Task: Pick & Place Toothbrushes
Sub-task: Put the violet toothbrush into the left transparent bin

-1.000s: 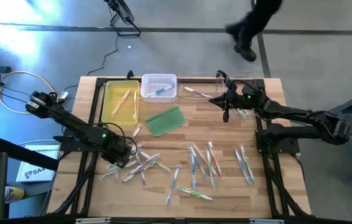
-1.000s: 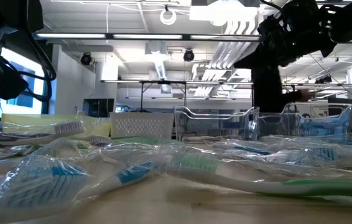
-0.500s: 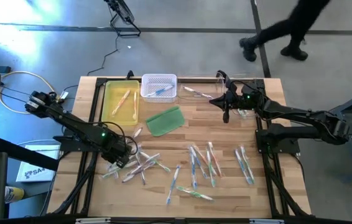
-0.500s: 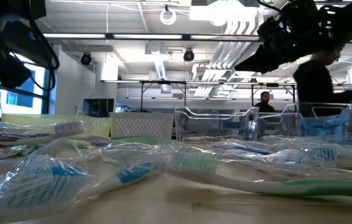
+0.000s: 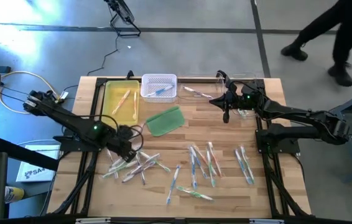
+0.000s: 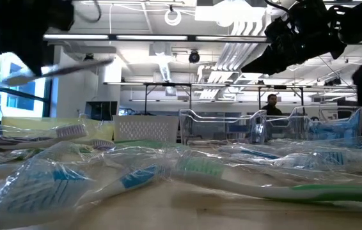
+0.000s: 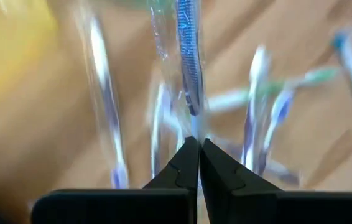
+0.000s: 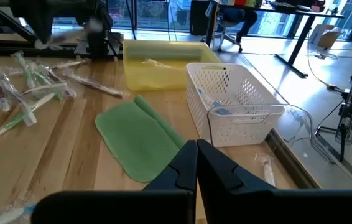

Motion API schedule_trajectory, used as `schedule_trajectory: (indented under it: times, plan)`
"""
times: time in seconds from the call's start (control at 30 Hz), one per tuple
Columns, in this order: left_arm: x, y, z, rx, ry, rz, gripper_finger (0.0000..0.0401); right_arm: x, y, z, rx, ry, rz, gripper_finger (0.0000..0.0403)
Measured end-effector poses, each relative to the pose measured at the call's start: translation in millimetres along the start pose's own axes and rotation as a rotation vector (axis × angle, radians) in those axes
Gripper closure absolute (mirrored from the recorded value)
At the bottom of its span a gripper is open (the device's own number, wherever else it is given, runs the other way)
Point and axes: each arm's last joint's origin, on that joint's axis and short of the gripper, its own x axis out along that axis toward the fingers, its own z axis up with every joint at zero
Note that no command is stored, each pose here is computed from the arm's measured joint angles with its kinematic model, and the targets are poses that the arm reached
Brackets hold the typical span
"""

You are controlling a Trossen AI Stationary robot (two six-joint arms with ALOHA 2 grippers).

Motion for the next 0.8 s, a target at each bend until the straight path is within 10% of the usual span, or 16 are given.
schedule_trajectory:
  times: [0.8]
  plan:
    - [-17, 0, 117, 0.513, -0.678, 0.027, 0.0399, -7, 3, 36, -0.074, -0.383, 0.195, 0.0401]
